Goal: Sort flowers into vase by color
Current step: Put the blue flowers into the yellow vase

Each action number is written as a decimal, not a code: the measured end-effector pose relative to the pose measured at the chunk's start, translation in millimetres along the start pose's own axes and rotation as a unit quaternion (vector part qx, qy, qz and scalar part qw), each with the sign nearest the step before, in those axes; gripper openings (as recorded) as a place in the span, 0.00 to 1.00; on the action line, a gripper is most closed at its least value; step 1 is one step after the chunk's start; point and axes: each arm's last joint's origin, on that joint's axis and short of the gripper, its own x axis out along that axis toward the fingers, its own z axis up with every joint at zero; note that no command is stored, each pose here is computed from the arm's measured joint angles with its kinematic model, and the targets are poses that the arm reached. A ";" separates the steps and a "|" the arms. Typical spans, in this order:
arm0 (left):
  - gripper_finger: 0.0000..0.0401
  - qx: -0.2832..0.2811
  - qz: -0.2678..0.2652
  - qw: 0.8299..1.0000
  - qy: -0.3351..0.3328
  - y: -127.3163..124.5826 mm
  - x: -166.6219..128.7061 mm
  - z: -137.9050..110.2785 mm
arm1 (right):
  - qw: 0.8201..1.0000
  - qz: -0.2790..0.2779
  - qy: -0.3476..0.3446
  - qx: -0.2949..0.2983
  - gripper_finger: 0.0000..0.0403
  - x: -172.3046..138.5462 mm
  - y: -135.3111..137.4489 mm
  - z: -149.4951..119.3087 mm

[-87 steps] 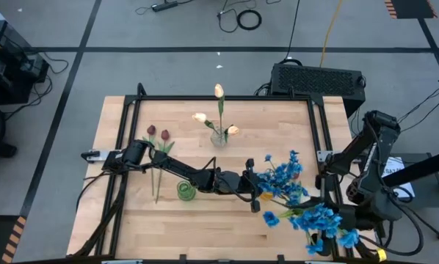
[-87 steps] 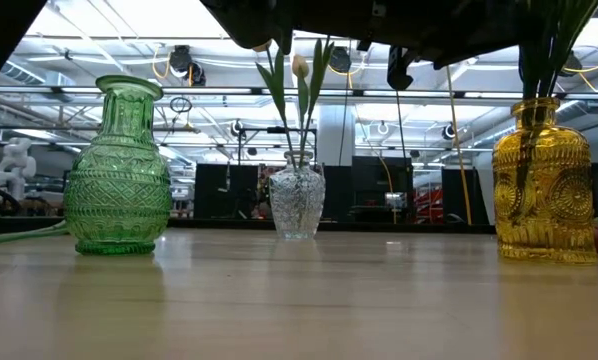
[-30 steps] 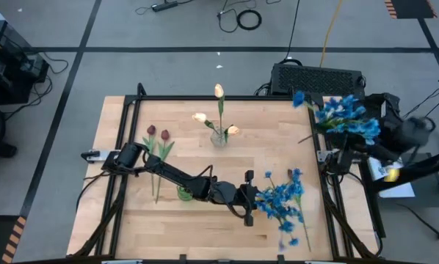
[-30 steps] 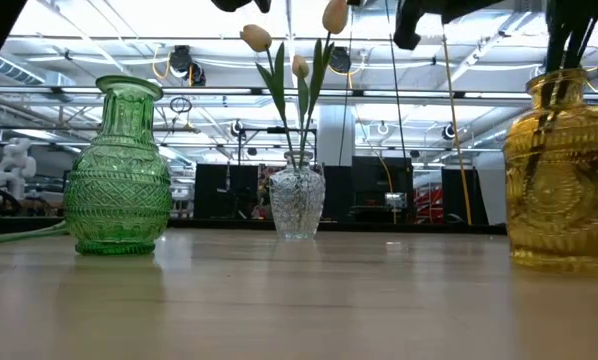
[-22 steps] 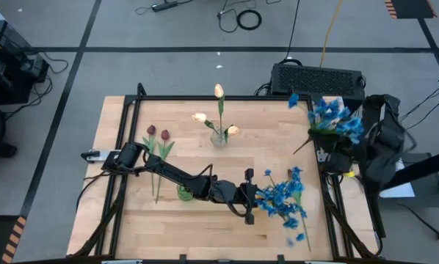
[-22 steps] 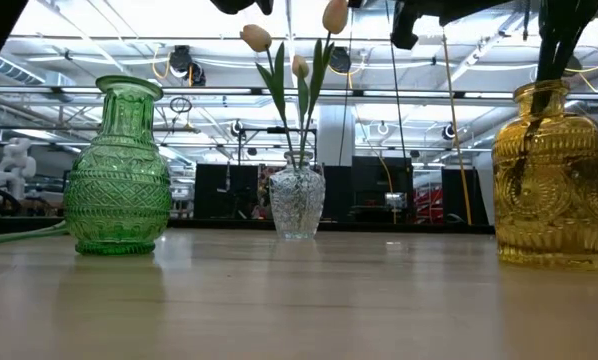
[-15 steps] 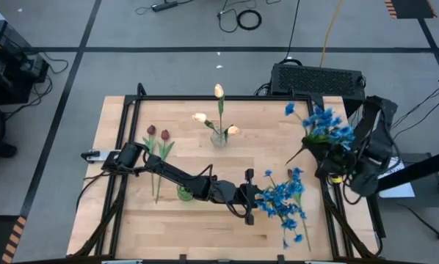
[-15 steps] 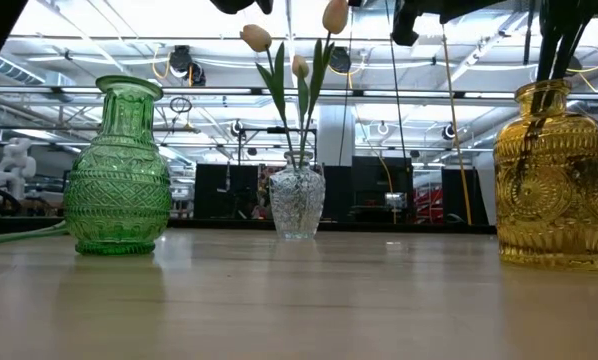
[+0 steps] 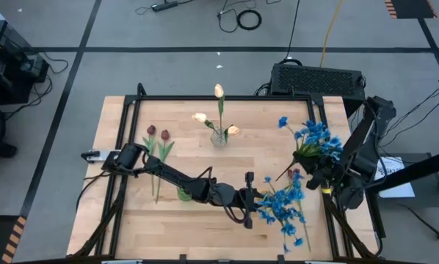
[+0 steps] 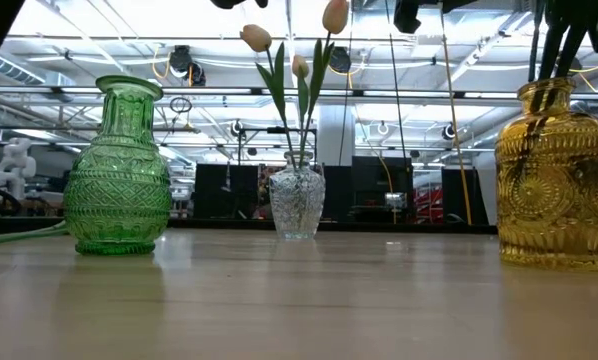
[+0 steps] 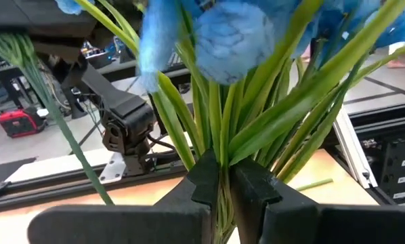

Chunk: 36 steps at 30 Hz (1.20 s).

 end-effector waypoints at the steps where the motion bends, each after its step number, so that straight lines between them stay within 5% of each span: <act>1: 0.08 0.003 0.000 1.000 -0.001 -0.3 -0.1 0.2 | 1.000 0.000 -0.001 0.004 0.02 0.1 0.8 -3.6; 36: 0.08 0.023 -0.001 1.000 0.006 4.6 -4.9 12.4 | 0.997 0.006 -0.005 0.077 0.02 -2.2 11.9 -50.0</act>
